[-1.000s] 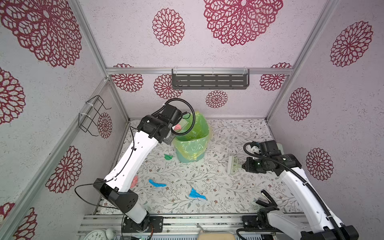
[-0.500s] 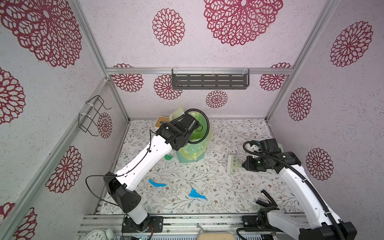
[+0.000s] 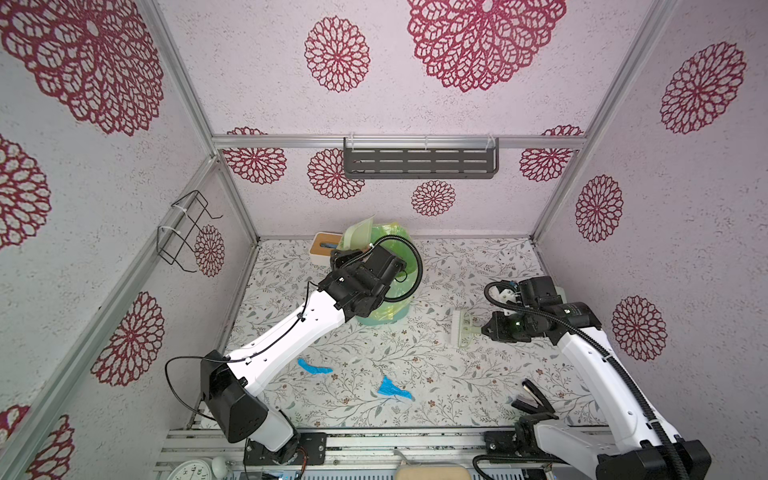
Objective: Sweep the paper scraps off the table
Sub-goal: 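Tip the dustpan over the bin with the left gripper to drop the pink scrap, then lower the empty dustpan beside the blue scrap with left while right approaches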
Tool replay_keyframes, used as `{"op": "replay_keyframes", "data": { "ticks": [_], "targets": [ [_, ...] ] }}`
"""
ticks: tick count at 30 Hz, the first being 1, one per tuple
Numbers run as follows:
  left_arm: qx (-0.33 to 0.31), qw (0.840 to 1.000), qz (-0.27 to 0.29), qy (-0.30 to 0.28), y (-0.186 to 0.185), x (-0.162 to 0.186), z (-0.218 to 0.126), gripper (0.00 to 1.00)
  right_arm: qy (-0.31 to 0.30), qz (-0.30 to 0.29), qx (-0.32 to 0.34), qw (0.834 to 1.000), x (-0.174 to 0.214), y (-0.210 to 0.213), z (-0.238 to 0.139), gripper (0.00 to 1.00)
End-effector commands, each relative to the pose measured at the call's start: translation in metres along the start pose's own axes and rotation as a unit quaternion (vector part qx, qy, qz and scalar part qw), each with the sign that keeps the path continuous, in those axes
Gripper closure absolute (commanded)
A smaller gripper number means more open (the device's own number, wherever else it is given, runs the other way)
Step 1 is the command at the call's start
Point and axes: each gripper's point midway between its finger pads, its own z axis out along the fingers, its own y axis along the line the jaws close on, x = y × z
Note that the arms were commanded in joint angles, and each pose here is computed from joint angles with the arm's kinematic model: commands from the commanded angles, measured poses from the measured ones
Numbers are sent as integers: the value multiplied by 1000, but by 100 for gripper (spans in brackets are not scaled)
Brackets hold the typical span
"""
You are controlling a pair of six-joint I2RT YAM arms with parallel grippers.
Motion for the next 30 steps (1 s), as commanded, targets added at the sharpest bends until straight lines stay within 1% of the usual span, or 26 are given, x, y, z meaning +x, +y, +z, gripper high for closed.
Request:
{"op": "replay_keyframes", "data": {
  "ticks": [1, 5, 7, 9, 12, 15, 17, 20, 25, 30],
  "targets": [
    [-26, 999, -20, 2, 17, 3, -4, 91, -9, -16, -9, 1000, -6, 5, -9, 100],
    [-26, 999, -28, 1, 20, 5, -5, 91, -11, -16, -10, 1000, -6, 6, -10, 100],
    [-24, 999, -40, -1, 23, 7, -7, 91, -9, -15, -11, 1000, -6, 6, -10, 100],
    [-19, 998, -62, -7, 28, 10, -9, 91, -9, -13, -14, 1000, -5, 7, -9, 100],
    [-4, 993, -112, -27, 40, 14, -19, 91, -9, -11, -18, 1000, -3, 8, -10, 100],
    [24, 985, -165, -51, 48, 20, -34, 90, -7, -10, -20, 1000, -2, 9, -10, 100],
    [51, 978, -190, -70, 47, 22, -46, 90, -6, -9, -22, 1000, -1, 10, -11, 100],
    [86, 969, -214, -85, 39, 27, -61, 90, -3, -8, -23, 1000, 2, 10, -11, 100],
    [147, 950, -256, -98, 27, 44, -86, 90, -3, -7, -29, 1000, 5, 12, -13, 100],
    [215, 922, -294, -127, 11, 49, -115, 90, -1, -7, -60, 998, 8, 23, -12, 100]
  ]
}}
